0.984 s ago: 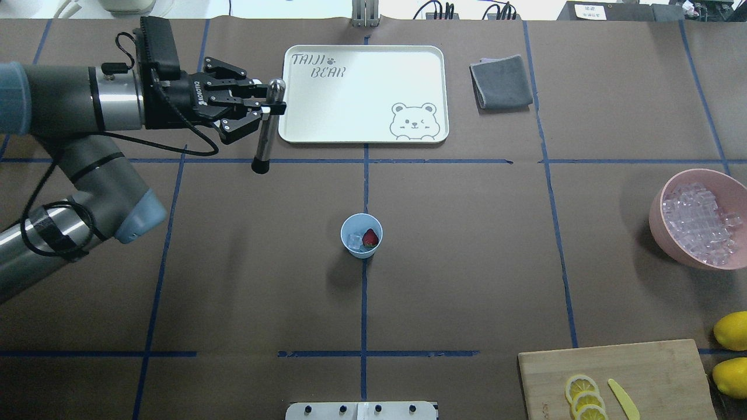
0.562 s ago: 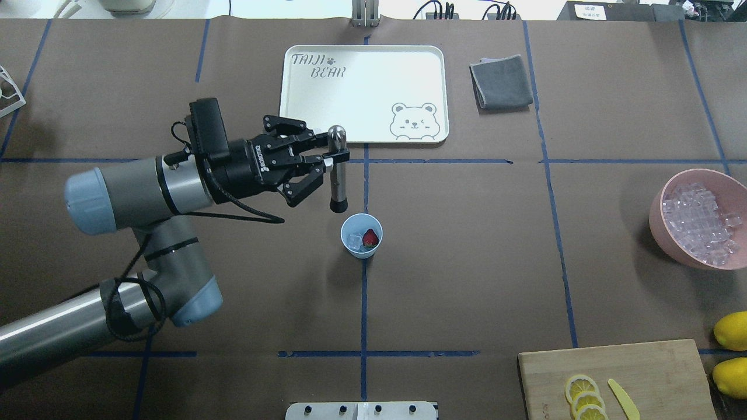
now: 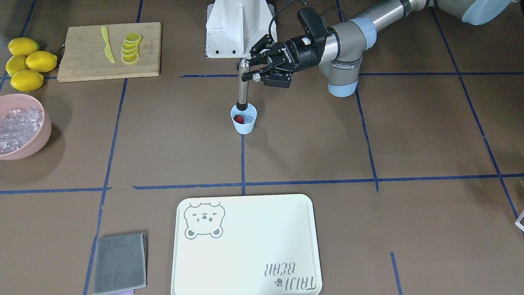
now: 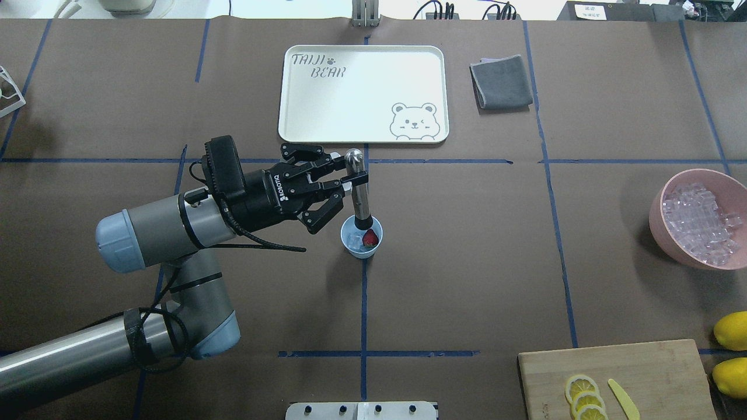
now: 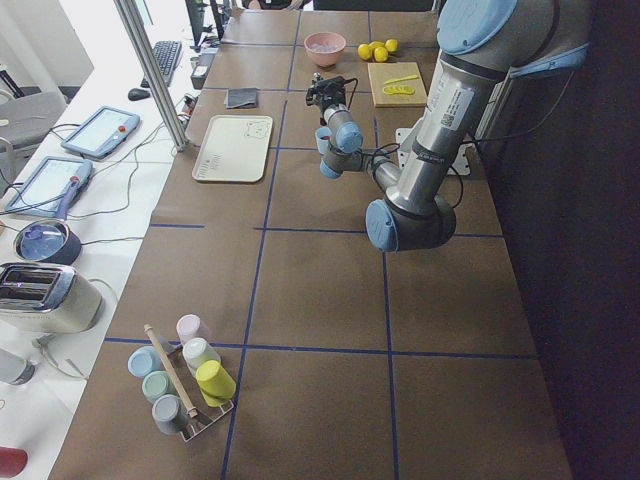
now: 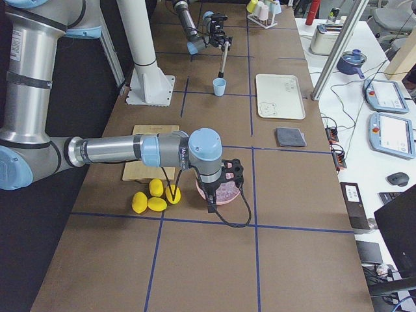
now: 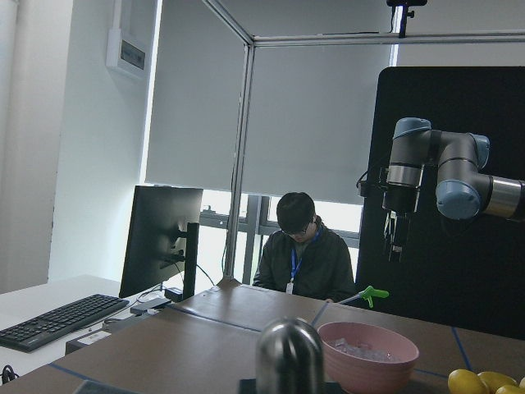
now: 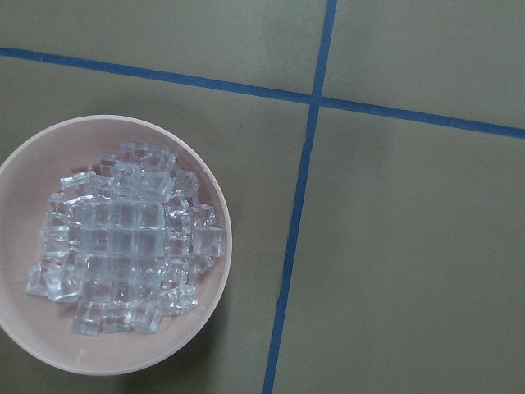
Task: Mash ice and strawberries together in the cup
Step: 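Lower the pestle into the cup and press down on the contents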
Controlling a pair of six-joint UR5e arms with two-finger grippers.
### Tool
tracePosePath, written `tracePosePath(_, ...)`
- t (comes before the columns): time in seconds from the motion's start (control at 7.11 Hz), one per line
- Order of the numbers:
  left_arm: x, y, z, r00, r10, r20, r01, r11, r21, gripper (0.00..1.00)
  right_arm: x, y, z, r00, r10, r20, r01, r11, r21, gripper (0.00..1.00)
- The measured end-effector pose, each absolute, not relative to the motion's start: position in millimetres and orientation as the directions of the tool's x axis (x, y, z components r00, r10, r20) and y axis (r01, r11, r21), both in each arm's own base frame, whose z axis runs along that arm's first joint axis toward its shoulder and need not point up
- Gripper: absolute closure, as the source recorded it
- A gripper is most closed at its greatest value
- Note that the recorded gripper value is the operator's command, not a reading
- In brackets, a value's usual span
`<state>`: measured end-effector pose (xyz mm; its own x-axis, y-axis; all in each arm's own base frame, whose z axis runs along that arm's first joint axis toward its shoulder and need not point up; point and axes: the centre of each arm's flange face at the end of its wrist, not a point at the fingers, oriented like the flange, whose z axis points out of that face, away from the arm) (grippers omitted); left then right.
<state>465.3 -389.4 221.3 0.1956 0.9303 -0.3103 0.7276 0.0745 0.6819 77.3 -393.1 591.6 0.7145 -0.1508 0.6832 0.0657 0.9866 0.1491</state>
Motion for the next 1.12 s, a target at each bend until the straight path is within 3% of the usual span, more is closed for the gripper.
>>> tracePosePath(1.12,507,-371,257,0.194,0.920,-0.341,0.726,0.099,0.680,0.95,77,-393,592,0.715,-0.149,0.684,0.065,0.987,0.147,0.01)
